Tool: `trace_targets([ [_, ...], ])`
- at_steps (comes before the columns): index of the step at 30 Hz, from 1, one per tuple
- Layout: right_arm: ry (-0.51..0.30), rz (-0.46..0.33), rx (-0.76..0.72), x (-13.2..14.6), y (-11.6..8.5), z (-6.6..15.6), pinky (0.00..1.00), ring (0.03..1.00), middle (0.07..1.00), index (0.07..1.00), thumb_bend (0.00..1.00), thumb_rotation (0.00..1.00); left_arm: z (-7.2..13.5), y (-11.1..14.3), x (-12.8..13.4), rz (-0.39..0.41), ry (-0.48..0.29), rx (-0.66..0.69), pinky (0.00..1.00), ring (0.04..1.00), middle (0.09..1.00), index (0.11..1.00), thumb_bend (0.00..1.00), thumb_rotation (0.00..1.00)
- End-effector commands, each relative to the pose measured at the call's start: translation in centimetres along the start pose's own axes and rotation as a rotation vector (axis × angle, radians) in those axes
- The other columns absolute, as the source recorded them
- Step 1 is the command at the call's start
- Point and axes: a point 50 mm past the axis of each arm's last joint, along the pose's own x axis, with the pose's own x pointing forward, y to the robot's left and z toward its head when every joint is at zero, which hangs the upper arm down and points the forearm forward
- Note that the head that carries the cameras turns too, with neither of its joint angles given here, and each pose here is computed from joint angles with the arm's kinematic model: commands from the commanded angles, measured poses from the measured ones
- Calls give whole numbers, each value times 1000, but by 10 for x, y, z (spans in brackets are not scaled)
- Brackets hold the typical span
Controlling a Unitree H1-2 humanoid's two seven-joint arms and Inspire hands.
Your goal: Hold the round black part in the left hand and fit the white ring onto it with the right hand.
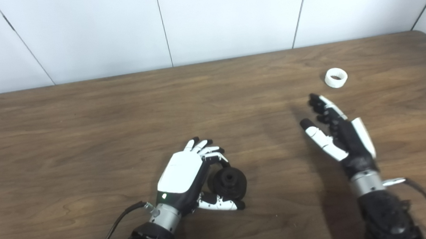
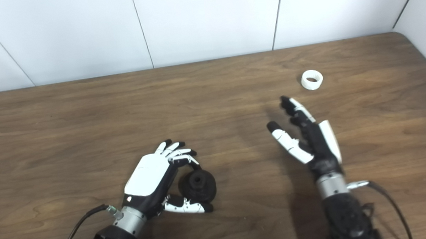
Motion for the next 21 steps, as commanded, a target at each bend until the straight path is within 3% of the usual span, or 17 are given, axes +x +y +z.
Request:
trace_targets([
  [1,-82,-44,-27,15,-12,23,864,889,881,847,569,464,-13,-17,-7,-81,51,31,1000,919,806,485,524,55],
  [6,-88,-86,-90,29,-23,35,833,867,870,837,605,461,-16,-19,-8,-82,52,40,1000,913,804,485,524,55],
  [13,-98,-111,-165,57,-43,49,885,873,863,820,643,451,-20,-17,-12,-84,66,32,1000,919,810,485,524,54],
  [21,-118,-126,-259,87,-61,49,911,906,880,804,657,406,-27,-19,-16,-90,66,53,1000,910,807,485,523,55],
])
